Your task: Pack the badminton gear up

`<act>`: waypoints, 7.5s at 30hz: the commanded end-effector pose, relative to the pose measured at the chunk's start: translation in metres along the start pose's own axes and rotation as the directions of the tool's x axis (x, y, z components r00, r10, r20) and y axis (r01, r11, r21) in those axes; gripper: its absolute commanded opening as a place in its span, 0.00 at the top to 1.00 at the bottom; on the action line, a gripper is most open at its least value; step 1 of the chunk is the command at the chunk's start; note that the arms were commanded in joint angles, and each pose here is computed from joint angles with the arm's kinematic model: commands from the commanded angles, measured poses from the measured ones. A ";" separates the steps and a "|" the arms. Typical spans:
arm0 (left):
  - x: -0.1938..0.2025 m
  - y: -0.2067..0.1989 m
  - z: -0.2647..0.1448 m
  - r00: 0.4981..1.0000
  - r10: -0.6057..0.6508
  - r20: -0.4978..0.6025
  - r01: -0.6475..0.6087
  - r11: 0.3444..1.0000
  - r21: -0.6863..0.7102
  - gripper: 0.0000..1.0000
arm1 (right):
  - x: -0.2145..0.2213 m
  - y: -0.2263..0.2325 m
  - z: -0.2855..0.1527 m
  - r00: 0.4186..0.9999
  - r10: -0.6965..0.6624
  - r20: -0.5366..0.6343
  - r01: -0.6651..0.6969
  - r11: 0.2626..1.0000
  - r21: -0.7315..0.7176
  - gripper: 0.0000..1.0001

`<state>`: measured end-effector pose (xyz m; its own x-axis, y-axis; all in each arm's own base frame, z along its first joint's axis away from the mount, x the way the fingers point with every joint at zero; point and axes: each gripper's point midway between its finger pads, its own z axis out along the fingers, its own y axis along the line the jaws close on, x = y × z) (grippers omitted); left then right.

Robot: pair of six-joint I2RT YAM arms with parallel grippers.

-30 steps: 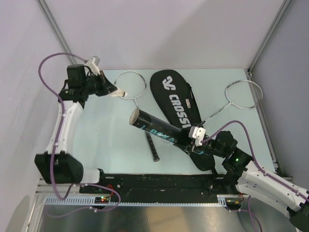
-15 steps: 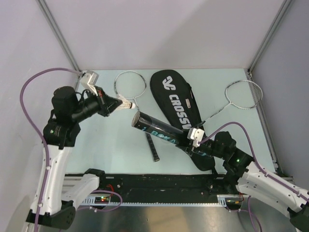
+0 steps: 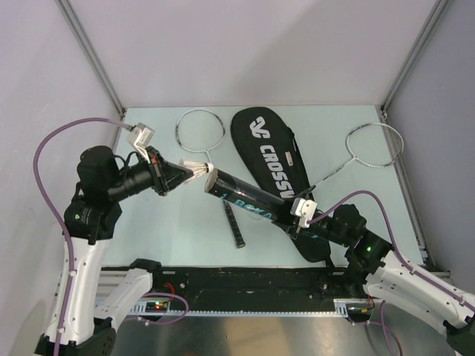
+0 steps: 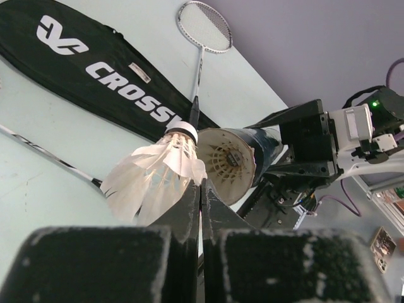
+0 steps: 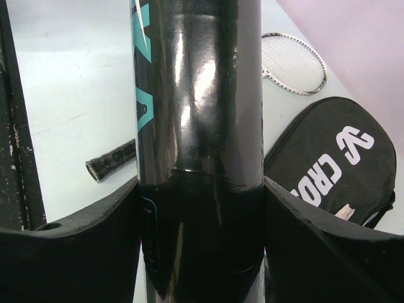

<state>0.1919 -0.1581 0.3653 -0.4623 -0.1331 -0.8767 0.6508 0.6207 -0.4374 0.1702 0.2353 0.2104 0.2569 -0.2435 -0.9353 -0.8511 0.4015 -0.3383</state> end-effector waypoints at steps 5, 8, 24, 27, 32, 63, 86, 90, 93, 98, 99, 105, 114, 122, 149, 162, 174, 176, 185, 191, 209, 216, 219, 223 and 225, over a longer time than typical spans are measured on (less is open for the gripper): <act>-0.001 -0.020 -0.010 1.000 -0.002 0.013 0.001 0.998 0.057 1.00 | -0.030 -0.013 -0.001 0.994 -0.048 0.101 0.043 0.998 0.053 0.94; -0.009 -0.021 -0.013 0.999 0.015 0.036 -0.016 0.999 0.037 1.00 | -0.029 -0.013 -0.001 0.994 -0.044 0.098 0.039 0.998 0.052 0.94; 0.007 -0.025 -0.005 0.998 -0.041 -0.049 0.046 0.993 0.106 1.00 | -0.045 -0.001 -0.001 0.983 -0.067 0.171 0.071 0.997 -0.018 0.94; 0.011 -0.030 -0.001 0.996 -0.055 -0.073 0.065 0.988 0.138 1.00 | -0.047 -0.002 0.002 0.981 -0.070 0.182 0.074 0.997 -0.017 0.94; 0.020 -0.042 0.008 0.992 -0.084 -0.096 0.102 0.974 0.203 1.00 | -0.054 -0.003 0.007 0.976 -0.063 0.208 0.067 0.998 -0.016 0.94; 0.038 -0.041 0.030 0.987 -0.132 -0.089 0.148 0.963 0.223 0.55 | -0.052 0.003 0.021 0.975 -0.026 0.220 0.040 0.997 -0.063 0.96; -0.027 -0.022 -0.005 0.960 0.183 0.211 -0.178 0.983 -0.040 0.16 | -0.050 -0.042 0.001 0.951 0.245 0.190 -0.280 0.942 0.185 0.94; 0.010 0.011 0.018 0.986 0.137 0.097 -0.128 0.987 -0.093 0.20 | -0.046 -0.071 -0.013 0.938 0.284 0.197 -0.338 0.873 0.351 0.93; 0.041 0.030 0.036 0.994 0.112 0.004 -0.111 0.986 -0.127 0.22 | -0.046 -0.091 -0.032 0.929 0.299 0.220 -0.369 0.805 0.464 0.93; 0.094 0.057 0.072 0.980 0.081 -0.179 -0.118 0.972 -0.204 0.22 | -0.060 -0.107 -0.058 0.912 0.284 0.294 -0.403 0.745 0.531 0.93; 0.102 0.062 0.079 0.976 0.069 -0.205 -0.117 0.966 -0.230 0.23 | -0.063 -0.109 -0.064 0.908 0.279 0.311 -0.411 0.733 0.542 0.93; 0.155 0.073 0.134 0.912 0.002 -0.411 -0.132 0.949 -0.287 0.31 | -0.080 -0.116 -0.091 0.890 0.238 0.389 -0.435 0.698 0.569 0.94; 0.189 0.080 0.213 0.861 -0.094 -0.500 -0.082 0.945 -0.317 0.49 | -0.081 -0.117 -0.109 0.897 0.215 0.387 -0.422 0.682 0.597 0.95; 0.224 0.094 0.235 0.822 -0.134 -0.554 -0.085 0.932 -0.351 0.56 | -0.078 -0.117 -0.113 0.904 0.209 0.374 -0.409 0.682 0.607 0.95; 0.288 0.115 0.232 0.742 -0.160 -0.651 -0.144 0.910 -0.388 0.96 | -0.072 -0.115 -0.116 0.913 0.211 0.350 -0.394 0.682 0.616 0.95; 0.250 0.096 0.226 0.806 -0.145 -0.574 -0.101 0.922 -0.374 1.00 | -0.062 -0.110 -0.103 0.925 0.224 0.306 -0.370 0.707 0.603 0.94; 0.129 0.078 0.178 0.947 -0.165 -0.276 0.063 0.937 -0.343 1.00 | -0.036 -0.093 -0.065 0.957 0.204 0.205 -0.284 0.800 0.529 0.95; 0.108 0.081 0.162 0.961 -0.181 -0.211 0.101 0.934 -0.343 1.00 | -0.036 -0.088 -0.060 0.962 0.186 0.200 -0.263 0.826 0.498 0.95; 0.020 0.065 0.088 0.975 -0.215 0.054 0.222 0.954 -0.202 1.00 | -0.034 -0.056 -0.040 0.974 0.025 0.225 -0.101 0.937 0.335 0.95; -0.007 0.022 0.062 0.977 -0.204 0.068 0.205 0.979 -0.010 1.00 | -0.041 -0.021 -0.025 0.955 -0.074 0.287 0.029 0.987 0.158 0.94; 0.008 -0.048 0.025 0.993 -0.108 -0.052 0.118 0.947 0.300 1.00 | -0.039 -0.009 -0.004 0.957 -0.187 0.221 0.161 0.978 0.131 0.95; 0.026 -0.039 0.025 0.990 -0.112 -0.090 0.133 0.954 0.267 1.00 | -0.045 -0.016 -0.011 0.950 -0.201 0.238 0.161 0.971 0.175 0.95; 0.034 -0.033 0.026 0.988 -0.110 -0.106 0.133 0.962 0.239 1.00 | -0.048 -0.015 -0.012 0.947 -0.204 0.250 0.164 0.971 0.172 0.95; 0.042 -0.027 0.028 0.985 -0.115 -0.131 0.142 0.964 0.223 1.00 | -0.049 -0.012 -0.012 0.947 -0.193 0.258 0.156 0.975 0.157 0.95; 0.045 -0.025 0.029 0.983 -0.116 -0.140 0.145 0.965 0.218 1.00 | -0.049 -0.011 -0.011 0.947 -0.193 0.258 0.157 0.976 0.153 0.95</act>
<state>0.1721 -0.2049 0.3394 -0.6206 -0.1180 -0.7752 0.6858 0.3976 -0.6096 0.1653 0.2319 0.2089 0.4407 -0.1957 -0.8761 -0.7614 0.4355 -0.4803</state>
